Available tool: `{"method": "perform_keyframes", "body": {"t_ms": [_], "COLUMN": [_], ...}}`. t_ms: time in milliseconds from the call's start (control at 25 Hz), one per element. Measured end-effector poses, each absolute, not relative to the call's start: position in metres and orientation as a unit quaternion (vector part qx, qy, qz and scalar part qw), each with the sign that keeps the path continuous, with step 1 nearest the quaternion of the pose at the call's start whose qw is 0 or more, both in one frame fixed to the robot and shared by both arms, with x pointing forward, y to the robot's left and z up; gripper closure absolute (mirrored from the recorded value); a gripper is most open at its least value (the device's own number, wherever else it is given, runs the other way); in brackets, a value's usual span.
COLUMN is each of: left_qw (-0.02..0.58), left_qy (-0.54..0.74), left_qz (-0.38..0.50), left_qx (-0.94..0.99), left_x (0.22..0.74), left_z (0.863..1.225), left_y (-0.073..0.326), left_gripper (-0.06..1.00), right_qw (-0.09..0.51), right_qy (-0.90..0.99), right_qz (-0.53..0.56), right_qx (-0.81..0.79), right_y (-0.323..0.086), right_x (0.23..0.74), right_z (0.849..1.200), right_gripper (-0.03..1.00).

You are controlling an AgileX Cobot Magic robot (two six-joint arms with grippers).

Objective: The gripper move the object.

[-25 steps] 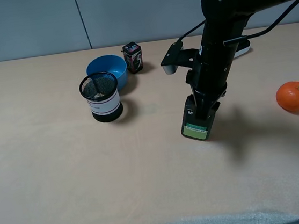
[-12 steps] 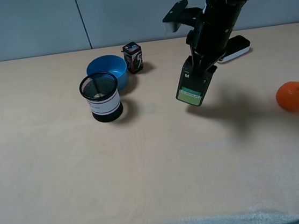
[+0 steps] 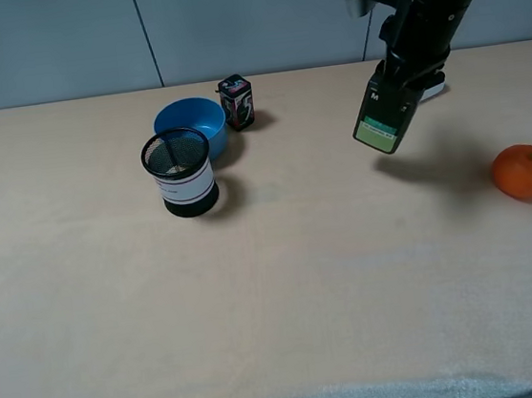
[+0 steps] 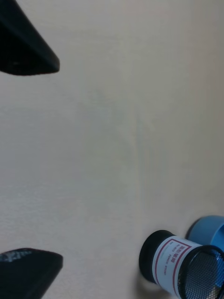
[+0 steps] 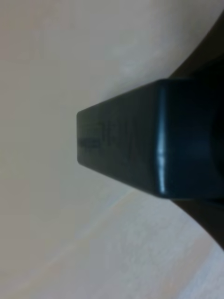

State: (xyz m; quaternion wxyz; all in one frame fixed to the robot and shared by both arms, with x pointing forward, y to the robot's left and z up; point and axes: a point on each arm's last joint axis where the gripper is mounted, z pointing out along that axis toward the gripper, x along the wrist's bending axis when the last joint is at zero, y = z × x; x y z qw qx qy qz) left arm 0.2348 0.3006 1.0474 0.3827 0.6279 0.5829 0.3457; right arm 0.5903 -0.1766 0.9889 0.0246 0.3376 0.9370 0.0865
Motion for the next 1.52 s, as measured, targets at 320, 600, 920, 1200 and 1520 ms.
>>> {"method": "perform_keyframes", "body": {"t_ms": [320,600,920,1200,1520], "left_qw": [0.383,0.383,0.383,0.383,0.383], "left_qy": [0.583,0.583,0.583,0.583,0.583], "left_qz": [0.346,0.346,0.346,0.346,0.346], "left_qx": [0.628,0.628,0.628,0.628,0.628], "left_x": [0.235,0.235,0.235,0.235,0.235], "left_z": [1.047,1.047,1.047,1.047,1.047], "left_y": [0.301,0.301,0.301,0.301,0.301], "left_gripper": [0.19,0.19,0.19,0.19,0.19], "right_qw": [0.039,0.055,0.093,0.115,0.103], "right_qy": [0.922,0.908,0.898,0.894,0.891], "right_qz": [0.068,0.07,0.084,0.099,0.095], "right_qx": [0.38,0.409,0.421,0.421,0.432], "right_y": [-0.212,-0.234,-0.247,-0.247,-0.245], "right_x": [0.6,0.608,0.618,0.636,0.65], "right_z": [0.988,0.989,0.993,1.018,1.004], "right_gripper": [0.67,0.67,0.67,0.67,0.67]}}
